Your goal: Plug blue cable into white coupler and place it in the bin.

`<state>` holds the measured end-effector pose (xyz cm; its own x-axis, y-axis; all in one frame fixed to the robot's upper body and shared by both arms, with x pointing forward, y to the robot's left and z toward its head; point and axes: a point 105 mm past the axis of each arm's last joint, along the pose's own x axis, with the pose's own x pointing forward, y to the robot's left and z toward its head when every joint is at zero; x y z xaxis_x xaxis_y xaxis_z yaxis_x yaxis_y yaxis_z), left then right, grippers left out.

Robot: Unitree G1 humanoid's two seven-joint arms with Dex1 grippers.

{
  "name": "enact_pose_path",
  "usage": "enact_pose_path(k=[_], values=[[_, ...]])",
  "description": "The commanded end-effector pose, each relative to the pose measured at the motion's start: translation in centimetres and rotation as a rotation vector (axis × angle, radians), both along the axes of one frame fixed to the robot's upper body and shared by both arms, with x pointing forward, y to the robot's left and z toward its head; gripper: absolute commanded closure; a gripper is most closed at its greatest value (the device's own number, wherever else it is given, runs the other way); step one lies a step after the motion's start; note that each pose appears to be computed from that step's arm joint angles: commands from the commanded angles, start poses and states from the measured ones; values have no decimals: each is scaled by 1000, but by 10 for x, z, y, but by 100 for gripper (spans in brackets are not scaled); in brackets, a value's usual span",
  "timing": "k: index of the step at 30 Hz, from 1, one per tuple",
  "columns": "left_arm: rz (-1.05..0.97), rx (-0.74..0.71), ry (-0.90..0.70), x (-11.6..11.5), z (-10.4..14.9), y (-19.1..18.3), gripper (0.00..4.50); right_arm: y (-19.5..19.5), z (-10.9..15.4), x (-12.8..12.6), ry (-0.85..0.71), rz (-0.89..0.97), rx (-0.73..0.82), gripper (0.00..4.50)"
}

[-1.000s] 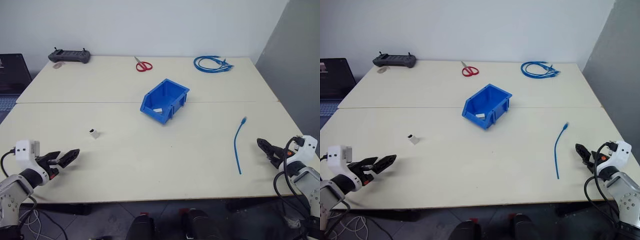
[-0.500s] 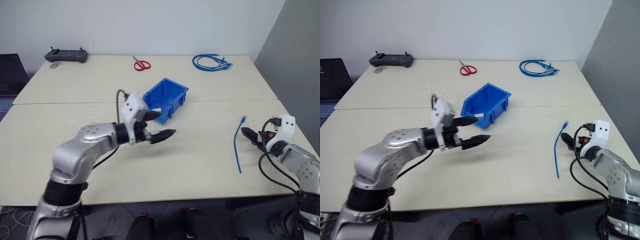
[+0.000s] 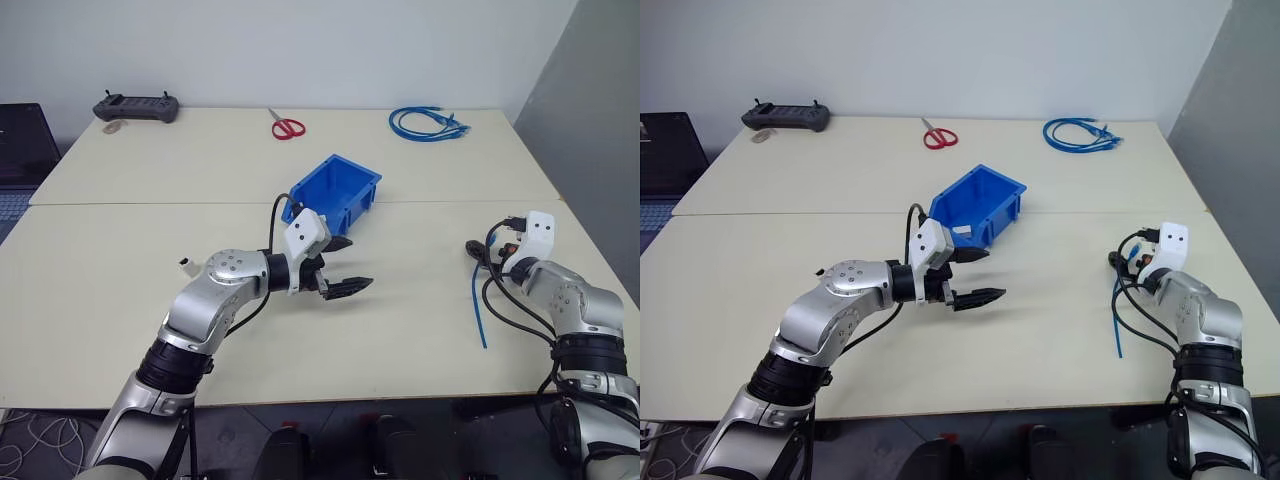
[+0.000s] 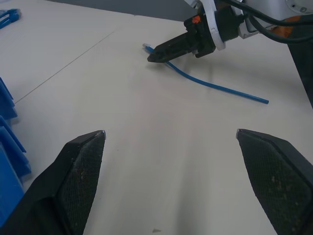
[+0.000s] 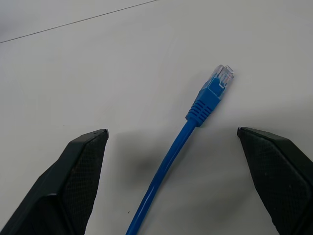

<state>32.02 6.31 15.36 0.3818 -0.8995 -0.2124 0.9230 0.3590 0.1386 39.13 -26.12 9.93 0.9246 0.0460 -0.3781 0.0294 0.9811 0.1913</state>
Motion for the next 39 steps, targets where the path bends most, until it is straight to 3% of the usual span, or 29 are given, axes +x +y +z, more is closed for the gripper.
enact_pose_path(k=[1, 6, 17, 25, 30, 34, 39], values=[[5, -7, -45, 0, 9, 2, 0, -1, -12, -2, 37, -19, -1, 38], [11, -4, -40, -2, 8, 5, 0, 16, -10, -2, 20, 57, -29, 146], [25, 0, -44, 1, 10, 9, 0, 64, -16, -15, -8, 276, -189, 444], [1, 30, -30, -16, 1, 19, 0, 71, 1, -37, -100, 541, -467, 449], [9, 54, 8, -57, -17, 40, 0, 104, 30, -57, -296, 924, -706, 449], [138, 11, 45, -87, -32, 58, 0, 144, 40, -77, -446, 1201, -729, 449], [385, 2, 44, -116, -50, 86, 0, 188, 24, -94, -498, 1405, -660, 449]])
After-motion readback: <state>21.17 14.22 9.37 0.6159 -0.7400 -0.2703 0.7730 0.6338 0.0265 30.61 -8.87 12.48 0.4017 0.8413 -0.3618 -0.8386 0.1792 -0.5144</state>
